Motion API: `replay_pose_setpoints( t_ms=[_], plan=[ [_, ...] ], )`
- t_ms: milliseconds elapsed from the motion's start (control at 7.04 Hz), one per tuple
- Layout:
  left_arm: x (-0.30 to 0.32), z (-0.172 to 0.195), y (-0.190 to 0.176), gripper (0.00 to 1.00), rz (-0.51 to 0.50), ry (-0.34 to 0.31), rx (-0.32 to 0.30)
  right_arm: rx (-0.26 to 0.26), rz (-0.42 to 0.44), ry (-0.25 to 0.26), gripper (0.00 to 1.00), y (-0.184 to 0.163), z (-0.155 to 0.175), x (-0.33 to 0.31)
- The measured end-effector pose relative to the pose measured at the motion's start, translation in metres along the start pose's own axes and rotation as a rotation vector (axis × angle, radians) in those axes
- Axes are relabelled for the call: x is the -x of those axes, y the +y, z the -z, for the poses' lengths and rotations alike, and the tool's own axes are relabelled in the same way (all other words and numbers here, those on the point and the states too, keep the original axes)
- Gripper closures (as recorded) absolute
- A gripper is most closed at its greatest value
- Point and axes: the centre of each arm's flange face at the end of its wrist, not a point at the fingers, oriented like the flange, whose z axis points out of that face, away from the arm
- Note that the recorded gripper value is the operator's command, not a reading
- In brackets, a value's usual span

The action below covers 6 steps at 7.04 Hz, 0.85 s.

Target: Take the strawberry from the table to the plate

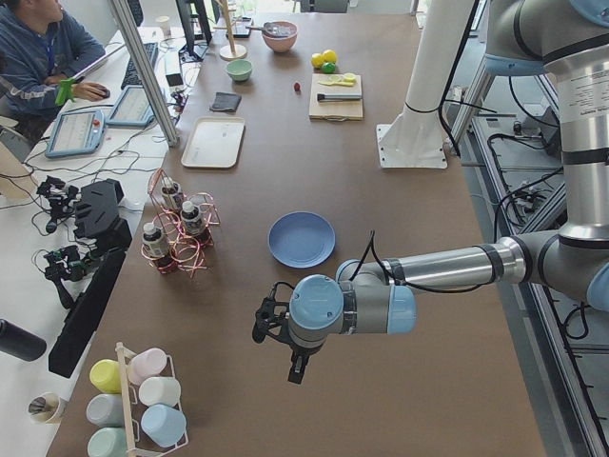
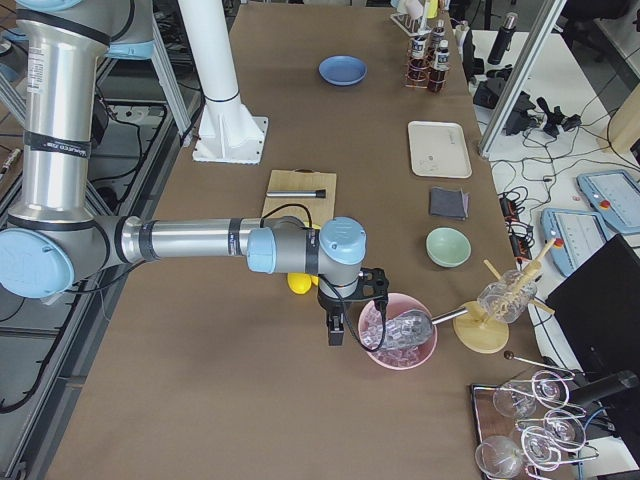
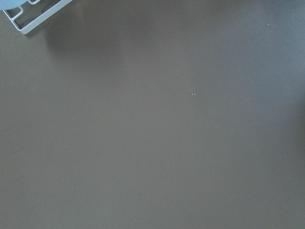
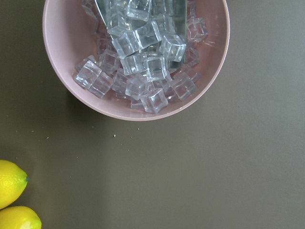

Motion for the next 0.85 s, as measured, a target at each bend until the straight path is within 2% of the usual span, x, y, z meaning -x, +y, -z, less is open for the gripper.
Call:
replay_pose_setpoints(
  t_ms=[426,852],
  plan=[
    [-0.003,0.005,-0.009,0.00,-0.022,-0.003,-0.017,0.000,0.000,-0.001,0.00,0.000,0.000,0.000],
    [-0.008,0.013,-0.019,0.00,-0.097,-0.022,-0.096,0.002,-0.002,-0.005,0.00,0.001,-0.001,0.000]
  ],
)
